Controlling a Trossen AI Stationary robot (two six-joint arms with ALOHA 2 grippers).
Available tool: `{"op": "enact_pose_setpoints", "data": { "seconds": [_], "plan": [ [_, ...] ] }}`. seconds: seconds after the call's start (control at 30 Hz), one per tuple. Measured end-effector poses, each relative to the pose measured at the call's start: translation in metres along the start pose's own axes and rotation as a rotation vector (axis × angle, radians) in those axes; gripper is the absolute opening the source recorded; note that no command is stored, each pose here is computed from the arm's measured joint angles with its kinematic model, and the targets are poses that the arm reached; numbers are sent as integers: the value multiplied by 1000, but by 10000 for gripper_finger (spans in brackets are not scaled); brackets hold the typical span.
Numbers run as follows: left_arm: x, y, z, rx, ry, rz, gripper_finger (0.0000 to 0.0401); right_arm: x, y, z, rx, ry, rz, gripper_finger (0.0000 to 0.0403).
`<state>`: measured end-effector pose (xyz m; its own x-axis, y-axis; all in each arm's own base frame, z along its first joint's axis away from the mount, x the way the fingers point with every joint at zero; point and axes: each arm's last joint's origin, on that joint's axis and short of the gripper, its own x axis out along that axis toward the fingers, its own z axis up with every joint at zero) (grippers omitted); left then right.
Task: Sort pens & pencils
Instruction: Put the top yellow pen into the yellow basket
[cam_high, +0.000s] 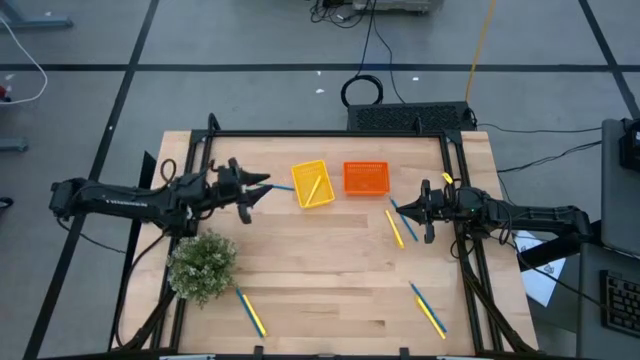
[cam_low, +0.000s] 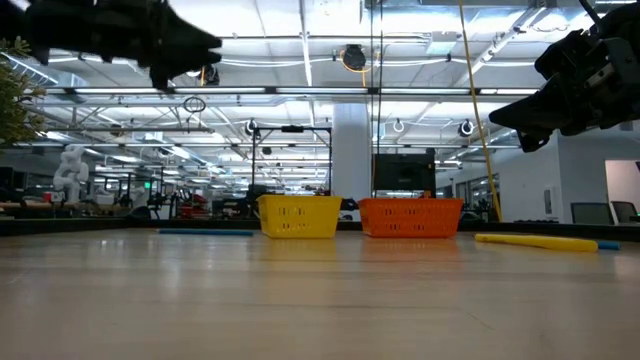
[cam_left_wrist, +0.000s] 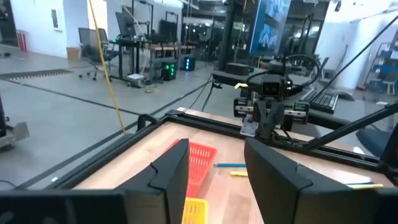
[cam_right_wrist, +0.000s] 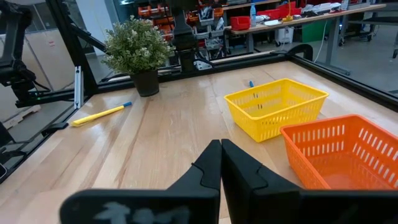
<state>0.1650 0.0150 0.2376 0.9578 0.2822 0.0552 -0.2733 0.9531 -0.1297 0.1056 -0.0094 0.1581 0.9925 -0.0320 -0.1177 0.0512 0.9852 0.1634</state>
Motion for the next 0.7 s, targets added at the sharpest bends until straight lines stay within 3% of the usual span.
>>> {"op": "enact_pose_setpoints", "data": {
  "seconds": [0.1, 0.37, 0.57, 0.63, 0.7],
  "plan": [
    [-8, 3, -10, 2, -29, -2, 159, 0, 0, 0, 0, 0, 0, 0],
    [-13, 2, -8, 50, -42, -85, 159, 0, 0, 0, 0, 0, 0, 0],
    [-13, 2, -8, 44, -38, -84, 159, 0, 0, 0, -209, 1, -2, 0],
    [-13, 2, -8, 25, -38, -85, 159, 0, 0, 0, -195, 0, -1, 0],
    [-13, 2, -8, 5, -36, -85, 159, 0, 0, 0, -64, -6, -1, 0]
  ]
}}
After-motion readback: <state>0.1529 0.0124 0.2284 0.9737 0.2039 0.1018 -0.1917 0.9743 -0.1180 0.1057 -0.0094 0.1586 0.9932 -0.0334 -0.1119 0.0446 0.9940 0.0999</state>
